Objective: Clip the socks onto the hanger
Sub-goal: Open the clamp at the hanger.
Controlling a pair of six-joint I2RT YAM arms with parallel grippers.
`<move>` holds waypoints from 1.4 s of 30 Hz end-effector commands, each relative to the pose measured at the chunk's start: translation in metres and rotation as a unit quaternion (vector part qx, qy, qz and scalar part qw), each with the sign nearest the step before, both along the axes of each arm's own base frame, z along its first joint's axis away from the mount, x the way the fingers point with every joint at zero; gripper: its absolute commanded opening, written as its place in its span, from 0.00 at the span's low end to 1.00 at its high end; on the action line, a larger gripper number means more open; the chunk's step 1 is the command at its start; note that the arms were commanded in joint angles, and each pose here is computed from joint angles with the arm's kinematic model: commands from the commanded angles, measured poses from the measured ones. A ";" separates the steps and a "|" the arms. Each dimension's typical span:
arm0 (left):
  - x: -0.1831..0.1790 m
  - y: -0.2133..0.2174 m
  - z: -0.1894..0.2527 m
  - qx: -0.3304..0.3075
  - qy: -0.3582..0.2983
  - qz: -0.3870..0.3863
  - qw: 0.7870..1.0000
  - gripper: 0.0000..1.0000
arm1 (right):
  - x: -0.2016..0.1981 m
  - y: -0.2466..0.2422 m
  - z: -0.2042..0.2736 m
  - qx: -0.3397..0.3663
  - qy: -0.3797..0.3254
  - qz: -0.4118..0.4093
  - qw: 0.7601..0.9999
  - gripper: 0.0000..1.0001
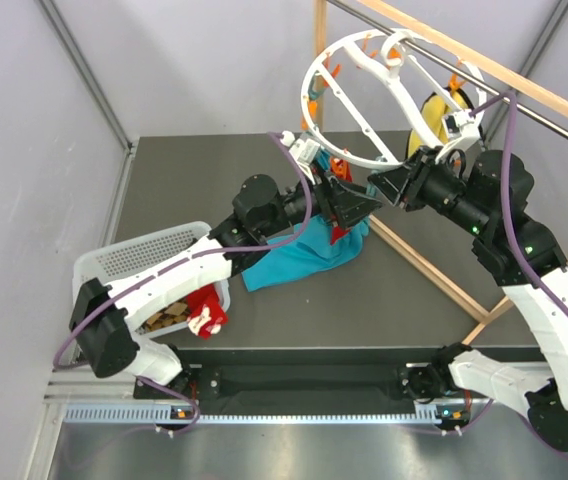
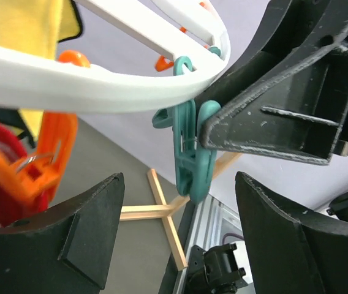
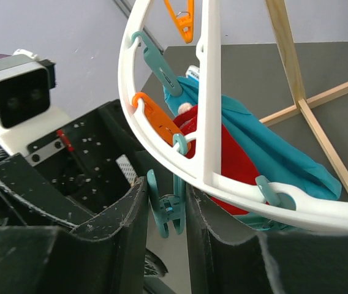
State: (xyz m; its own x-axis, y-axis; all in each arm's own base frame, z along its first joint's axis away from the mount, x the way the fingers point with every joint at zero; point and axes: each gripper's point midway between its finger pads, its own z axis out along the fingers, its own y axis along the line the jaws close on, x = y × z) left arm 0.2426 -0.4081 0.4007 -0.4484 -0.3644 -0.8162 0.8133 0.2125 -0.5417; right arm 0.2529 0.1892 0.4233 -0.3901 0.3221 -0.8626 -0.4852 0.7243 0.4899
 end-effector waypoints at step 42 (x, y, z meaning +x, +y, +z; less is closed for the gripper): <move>-0.013 -0.010 0.048 -0.027 -0.074 -0.036 0.996 0.01 | -0.010 0.010 0.001 -0.005 0.009 0.045 0.999 0.06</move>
